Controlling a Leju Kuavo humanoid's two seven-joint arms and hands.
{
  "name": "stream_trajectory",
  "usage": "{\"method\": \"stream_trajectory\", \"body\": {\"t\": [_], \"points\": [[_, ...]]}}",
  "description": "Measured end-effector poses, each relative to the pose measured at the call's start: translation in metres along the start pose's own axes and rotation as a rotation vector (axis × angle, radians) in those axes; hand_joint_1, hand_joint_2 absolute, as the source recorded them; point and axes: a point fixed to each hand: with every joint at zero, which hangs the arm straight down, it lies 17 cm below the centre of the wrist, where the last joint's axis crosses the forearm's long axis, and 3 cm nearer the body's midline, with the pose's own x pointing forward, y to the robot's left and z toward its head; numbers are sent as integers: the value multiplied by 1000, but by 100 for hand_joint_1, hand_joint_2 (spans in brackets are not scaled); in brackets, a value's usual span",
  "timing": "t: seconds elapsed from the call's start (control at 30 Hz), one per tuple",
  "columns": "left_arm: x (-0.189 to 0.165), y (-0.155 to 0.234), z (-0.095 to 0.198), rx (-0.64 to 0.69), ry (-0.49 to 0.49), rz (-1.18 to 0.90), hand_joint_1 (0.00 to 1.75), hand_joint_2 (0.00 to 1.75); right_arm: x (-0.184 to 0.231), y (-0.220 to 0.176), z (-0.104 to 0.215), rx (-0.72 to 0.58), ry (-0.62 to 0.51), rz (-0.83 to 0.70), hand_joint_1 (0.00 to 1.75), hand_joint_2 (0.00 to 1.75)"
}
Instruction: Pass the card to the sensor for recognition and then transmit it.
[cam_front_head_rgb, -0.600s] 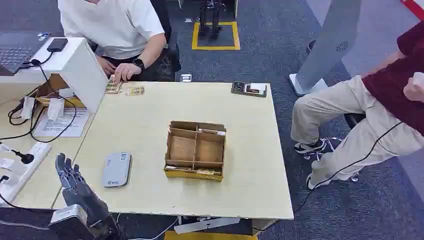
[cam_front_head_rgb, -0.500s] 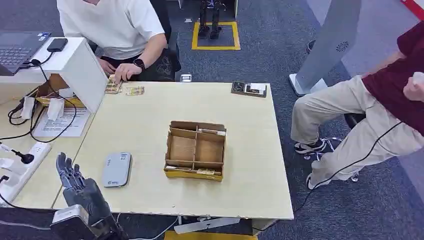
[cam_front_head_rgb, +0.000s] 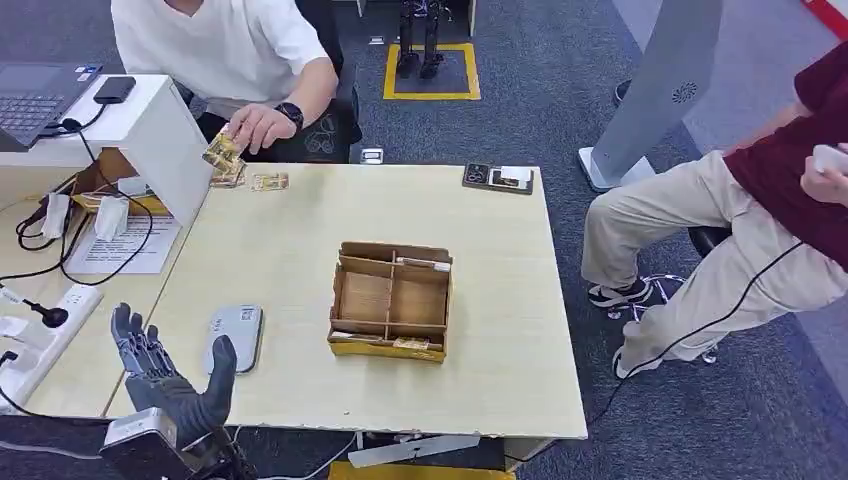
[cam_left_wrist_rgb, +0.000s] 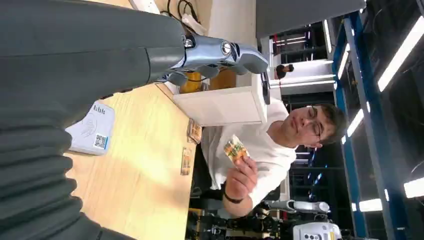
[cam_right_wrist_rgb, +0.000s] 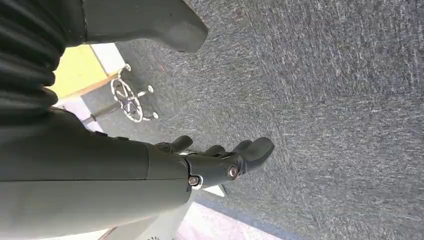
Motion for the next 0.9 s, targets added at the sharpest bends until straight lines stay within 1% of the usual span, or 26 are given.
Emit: {"method": "stream_trajectory", "body": {"t": [0.03, 0.07, 0.13, 0.17, 0.37, 0.57, 0.63, 0.73, 0.83, 0.9], "points": [[0, 0, 0, -2, 0, -2, 0, 175, 0, 0, 0, 0, 0, 0, 0, 175], [0, -1, 0, -4, -2, -5, 0, 0, 0, 0, 0, 0, 1, 0, 0, 175], [0, -1, 1, -6, -3, -8, 0, 0, 0, 0, 0, 0, 1, 0, 0, 175], [-1, -1, 0, -3, 2, -4, 0, 175, 0, 0, 0, 0, 1, 1, 0, 175], [-5, -4, 2, -23, 17, -27, 0, 175, 0, 0, 0, 0, 1, 1, 0, 175], [-4, -18, 7, -92, -36, -127, 0, 175, 1, 0, 0, 2, -4, 13, 0, 175], [3, -23, 7, -111, -96, -184, 0, 175, 2, 1, 0, 7, -11, 24, 0, 175], [18, -29, -3, -114, -233, -284, 0, 175, 5, 4, 1, 19, -27, 49, 0, 175], [16, -21, -15, -101, -304, -389, 0, 175, 9, 4, 0, 21, -47, 75, 0, 175], [15, -10, -29, -85, -351, -471, 0, 175, 11, 3, -1, 21, -58, 91, 0, 175]]}}
